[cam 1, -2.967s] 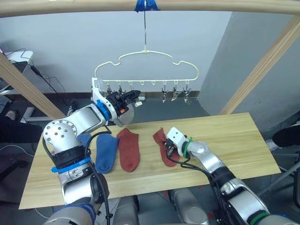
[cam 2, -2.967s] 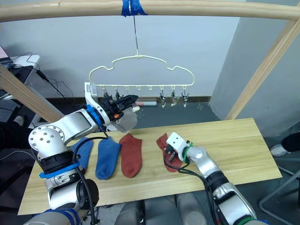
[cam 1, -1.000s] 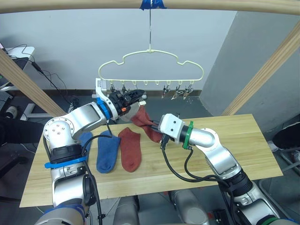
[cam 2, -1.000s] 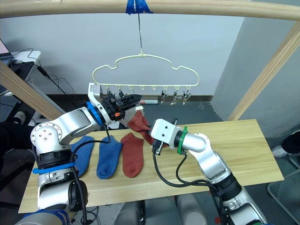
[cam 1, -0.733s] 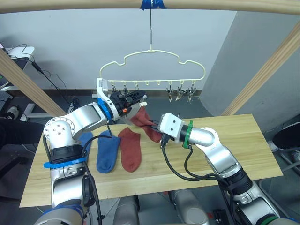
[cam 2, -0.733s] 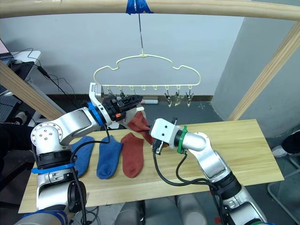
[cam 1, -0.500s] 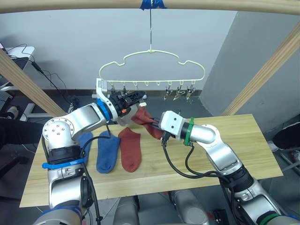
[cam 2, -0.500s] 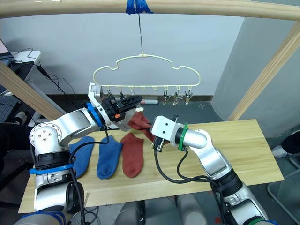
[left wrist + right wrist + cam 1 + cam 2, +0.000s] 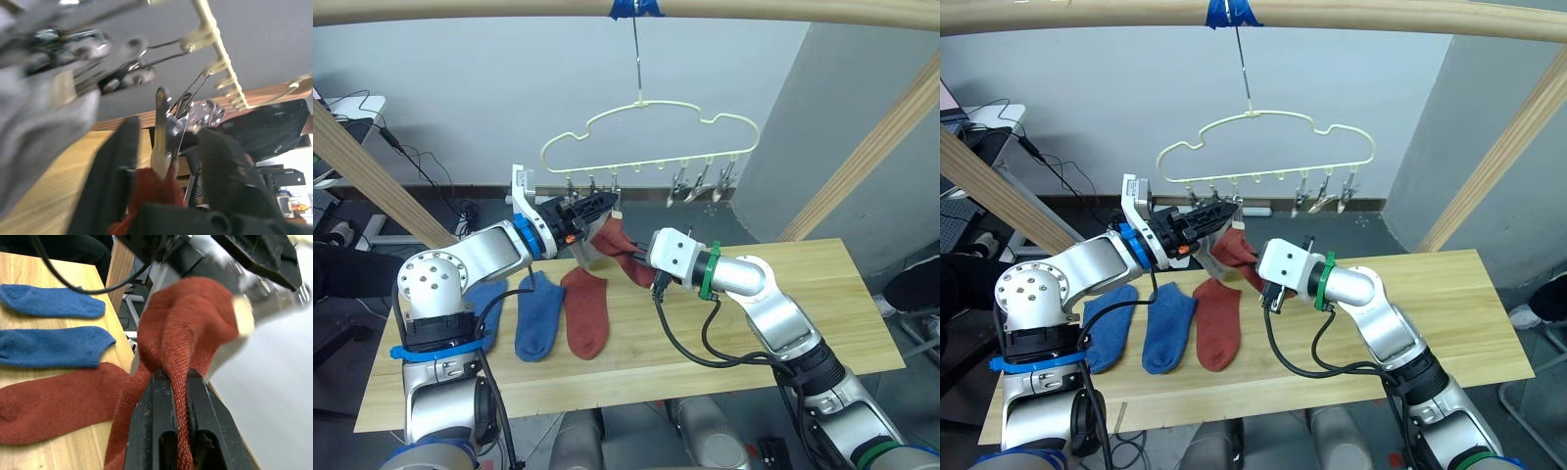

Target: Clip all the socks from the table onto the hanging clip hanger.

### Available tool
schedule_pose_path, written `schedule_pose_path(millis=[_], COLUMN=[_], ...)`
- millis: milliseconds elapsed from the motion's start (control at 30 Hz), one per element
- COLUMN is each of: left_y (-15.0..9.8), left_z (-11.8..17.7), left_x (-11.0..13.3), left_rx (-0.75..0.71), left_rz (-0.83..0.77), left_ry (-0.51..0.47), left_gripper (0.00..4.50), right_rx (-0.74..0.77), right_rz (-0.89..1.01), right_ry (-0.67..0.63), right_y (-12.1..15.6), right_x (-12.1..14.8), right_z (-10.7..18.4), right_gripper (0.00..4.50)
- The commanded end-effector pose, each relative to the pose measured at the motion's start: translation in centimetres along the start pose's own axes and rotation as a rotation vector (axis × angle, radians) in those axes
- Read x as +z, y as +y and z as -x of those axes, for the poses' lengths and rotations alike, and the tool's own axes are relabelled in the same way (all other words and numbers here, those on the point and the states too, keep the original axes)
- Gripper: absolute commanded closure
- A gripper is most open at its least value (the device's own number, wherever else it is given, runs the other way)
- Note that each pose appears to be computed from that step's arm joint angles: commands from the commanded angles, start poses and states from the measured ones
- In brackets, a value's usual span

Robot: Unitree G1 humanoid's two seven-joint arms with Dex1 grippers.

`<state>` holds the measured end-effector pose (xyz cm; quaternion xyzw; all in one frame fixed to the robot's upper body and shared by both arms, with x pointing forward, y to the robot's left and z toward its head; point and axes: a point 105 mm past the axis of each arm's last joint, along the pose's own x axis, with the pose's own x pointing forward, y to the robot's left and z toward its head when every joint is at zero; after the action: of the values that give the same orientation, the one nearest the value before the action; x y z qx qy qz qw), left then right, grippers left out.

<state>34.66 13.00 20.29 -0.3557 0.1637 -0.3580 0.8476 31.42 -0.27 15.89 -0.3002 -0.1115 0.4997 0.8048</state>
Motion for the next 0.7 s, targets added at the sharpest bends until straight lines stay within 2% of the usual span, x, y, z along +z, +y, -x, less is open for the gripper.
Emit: schedule_pose_path(millis=[33, 100, 167, 267, 400, 533, 600, 700], left_y=[-1.2, -1.4, -1.8, -2.3, -1.6, 0.0, -0.1, -0.5], left_z=[0.4, 0.6, 1.7, 3.8, 5.1, 6.3, 6.7, 6.9], left_x=[0.8, 1.0, 1.2, 1.2, 0.7, -2.5, -2.6, -3.4], left_rx=[-0.052, -0.057, -0.046, -0.023, 0.023, 0.134, 0.136, 0.104], left_rz=[-0.019, -0.023, -0.106, -0.238, -0.346, -0.555, -0.619, -0.669], left_ry=[-0.027, -0.03, -0.013, 0.034, 0.05, 0.155, 0.076, 0.044], left_gripper=[1.09, 0.51, 0.04, 0.0, 0.0, 0.0, 0.0, 0.0], right_rx=[-0.025, -0.026, -0.024, -0.027, -0.057, -0.209, -0.29, -0.423], right_rz=[0.016, 0.012, -0.013, -0.069, -0.184, -0.421, -0.52, -0.599], right_ry=[-0.035, -0.034, -0.033, 0.002, 0.04, 0.086, 0.073, 0.068], right_y=[-0.7, -0.7, -0.7, -0.6, -0.4, -0.8, -1.2, -2.0], right_x=[0.8, 0.8, 0.5, -0.9, -2.8, -5.7, -6.0, -5.9], right_z=[0.2, 0.1, -0.1, -0.4, 0.3, 3.0, 4.3, 6.0], right_gripper=[4.5, 4.5, 4.5, 3.74, 2.35, 0.9, 0.31, 0.31])
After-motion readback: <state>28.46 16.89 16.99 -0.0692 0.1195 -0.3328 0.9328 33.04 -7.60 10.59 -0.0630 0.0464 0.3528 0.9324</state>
